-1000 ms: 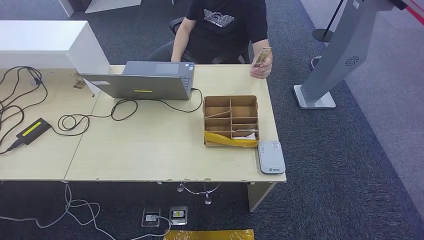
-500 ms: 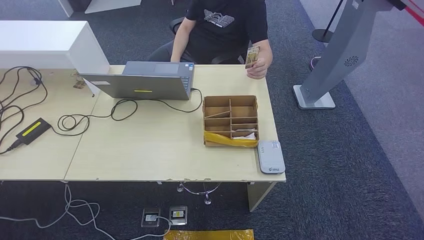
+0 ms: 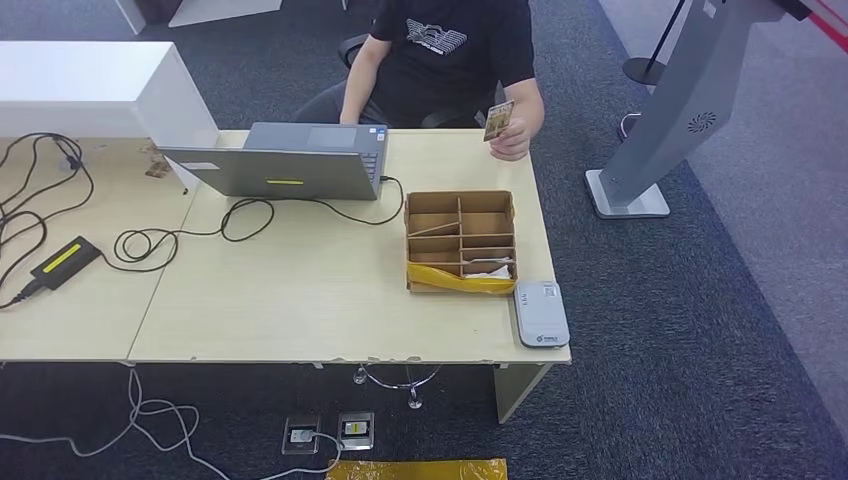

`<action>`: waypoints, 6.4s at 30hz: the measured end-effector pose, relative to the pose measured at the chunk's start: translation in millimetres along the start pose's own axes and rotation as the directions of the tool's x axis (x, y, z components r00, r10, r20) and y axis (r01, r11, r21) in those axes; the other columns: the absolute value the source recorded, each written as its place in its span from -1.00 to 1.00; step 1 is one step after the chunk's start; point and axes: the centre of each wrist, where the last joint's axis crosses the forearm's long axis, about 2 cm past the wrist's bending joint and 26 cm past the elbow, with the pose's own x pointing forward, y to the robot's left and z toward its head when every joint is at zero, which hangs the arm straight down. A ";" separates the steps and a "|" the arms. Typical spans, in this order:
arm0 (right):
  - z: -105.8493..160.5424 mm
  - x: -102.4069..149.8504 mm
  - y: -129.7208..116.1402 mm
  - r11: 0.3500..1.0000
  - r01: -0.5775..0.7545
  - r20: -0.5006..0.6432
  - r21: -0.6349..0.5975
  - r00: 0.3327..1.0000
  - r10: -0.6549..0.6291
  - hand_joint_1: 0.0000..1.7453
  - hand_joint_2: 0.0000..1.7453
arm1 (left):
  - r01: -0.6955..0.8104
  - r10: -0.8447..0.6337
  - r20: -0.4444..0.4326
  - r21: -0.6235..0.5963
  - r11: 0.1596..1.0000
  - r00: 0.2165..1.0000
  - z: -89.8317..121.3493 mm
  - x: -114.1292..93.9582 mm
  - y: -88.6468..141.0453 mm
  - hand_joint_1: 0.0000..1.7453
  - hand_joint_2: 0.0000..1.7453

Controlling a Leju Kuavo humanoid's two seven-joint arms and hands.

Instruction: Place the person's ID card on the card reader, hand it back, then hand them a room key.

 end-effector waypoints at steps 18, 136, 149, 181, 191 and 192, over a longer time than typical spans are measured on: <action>4.9 -32.2 215.8 0.725 -0.224 0.120 0.651 0.974 0.194 -1.00 -1.00 | -0.028 0.028 0.001 0.019 0.999 1.000 -0.1 2.5 4.3 -1.00 -1.00; 138.4 -117.9 352.2 0.254 -0.848 0.619 0.465 0.516 0.592 1.00 1.00 | 0.158 -0.157 0.063 -0.017 0.987 0.986 -1.6 -4.5 21.8 -1.00 -1.00; 142.8 -125.5 346.1 0.206 -0.865 0.624 0.458 0.478 0.618 1.00 1.00 | 0.162 -0.161 0.063 -0.014 0.987 0.985 -1.7 -4.8 23.6 -1.00 -1.00; 183.8 -168.3 305.0 0.062 -0.864 0.648 0.500 0.420 0.635 1.00 1.00 | 0.160 -0.161 0.061 0.012 0.987 0.985 -1.8 -5.1 27.0 -1.00 -1.00; 195.9 -170.5 332.6 0.096 -0.848 0.672 0.521 0.478 0.565 1.00 1.00 | 0.151 -0.151 0.058 0.010 0.989 0.987 -1.7 -4.2 24.8 -1.00 -1.00; 198.0 -171.4 335.9 0.097 -0.846 0.674 0.524 0.482 0.559 1.00 1.00 | 0.150 -0.150 0.057 0.010 0.989 0.987 -1.7 -4.1 24.4 -1.00 -1.00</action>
